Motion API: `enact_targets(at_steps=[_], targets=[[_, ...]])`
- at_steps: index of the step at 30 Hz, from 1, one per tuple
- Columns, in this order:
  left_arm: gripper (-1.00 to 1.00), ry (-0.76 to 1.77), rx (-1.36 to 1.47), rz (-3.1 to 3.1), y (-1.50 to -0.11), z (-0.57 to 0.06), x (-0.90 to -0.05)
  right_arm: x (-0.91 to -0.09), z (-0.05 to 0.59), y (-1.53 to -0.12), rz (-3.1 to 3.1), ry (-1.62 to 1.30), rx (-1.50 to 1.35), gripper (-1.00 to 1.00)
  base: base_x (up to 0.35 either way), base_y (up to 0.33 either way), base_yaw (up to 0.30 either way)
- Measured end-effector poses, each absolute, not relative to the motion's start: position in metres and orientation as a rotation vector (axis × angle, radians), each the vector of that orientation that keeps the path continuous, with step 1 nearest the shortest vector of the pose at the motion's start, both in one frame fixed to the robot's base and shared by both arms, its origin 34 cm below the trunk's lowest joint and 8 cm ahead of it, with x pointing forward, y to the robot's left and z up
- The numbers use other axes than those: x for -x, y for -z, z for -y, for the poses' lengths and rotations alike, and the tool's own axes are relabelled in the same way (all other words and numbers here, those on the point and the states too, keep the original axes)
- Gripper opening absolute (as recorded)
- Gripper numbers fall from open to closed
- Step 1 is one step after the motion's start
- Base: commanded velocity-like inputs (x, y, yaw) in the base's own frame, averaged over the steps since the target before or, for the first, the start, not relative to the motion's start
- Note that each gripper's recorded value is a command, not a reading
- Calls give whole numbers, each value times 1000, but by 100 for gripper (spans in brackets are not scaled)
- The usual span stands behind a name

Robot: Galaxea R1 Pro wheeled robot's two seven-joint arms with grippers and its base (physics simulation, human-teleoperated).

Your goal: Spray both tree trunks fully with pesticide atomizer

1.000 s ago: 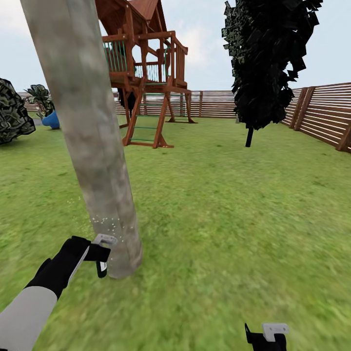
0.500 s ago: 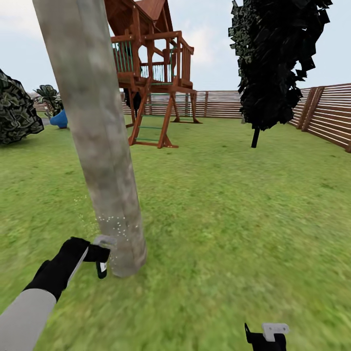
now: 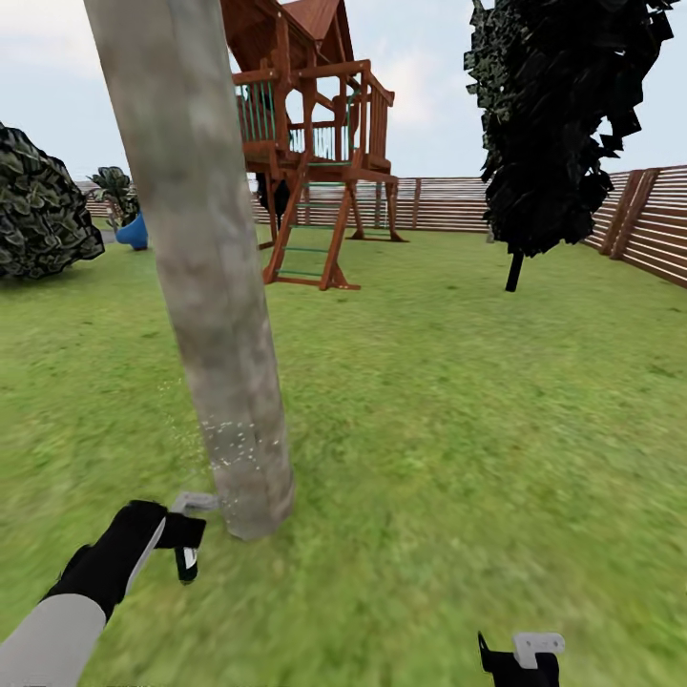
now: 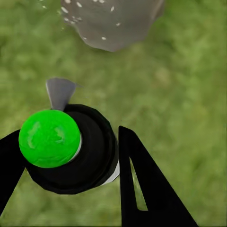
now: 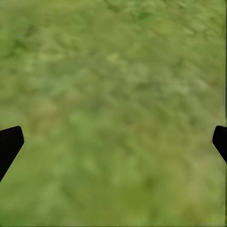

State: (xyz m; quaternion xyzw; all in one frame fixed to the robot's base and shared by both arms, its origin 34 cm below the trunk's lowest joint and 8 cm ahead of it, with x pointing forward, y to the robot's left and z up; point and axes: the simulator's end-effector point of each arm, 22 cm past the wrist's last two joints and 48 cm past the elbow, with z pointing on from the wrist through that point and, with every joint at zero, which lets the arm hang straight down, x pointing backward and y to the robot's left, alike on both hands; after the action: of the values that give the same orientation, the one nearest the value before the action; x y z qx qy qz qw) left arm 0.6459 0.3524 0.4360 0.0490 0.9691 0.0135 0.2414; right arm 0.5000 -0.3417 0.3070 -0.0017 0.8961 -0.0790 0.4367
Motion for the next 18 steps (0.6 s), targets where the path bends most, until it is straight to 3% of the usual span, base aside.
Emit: enact_targets(at_steps=[5, 13, 18], targets=[[-100, -19, -132, -2629, -425, -318, -650, -500, 343, -307, -2228, 201, 3, 100, 115, -258, 5], [-100, -22, -47, -2656, -396, -340, -630, -500, 341, -307, -2229, 195, 4, 100, 43, -269, 7], [-100, -77, 8, -2653, -395, -352, -629, -500, 340, -307, -2229, 194, 3, 100, -39, -260, 237]])
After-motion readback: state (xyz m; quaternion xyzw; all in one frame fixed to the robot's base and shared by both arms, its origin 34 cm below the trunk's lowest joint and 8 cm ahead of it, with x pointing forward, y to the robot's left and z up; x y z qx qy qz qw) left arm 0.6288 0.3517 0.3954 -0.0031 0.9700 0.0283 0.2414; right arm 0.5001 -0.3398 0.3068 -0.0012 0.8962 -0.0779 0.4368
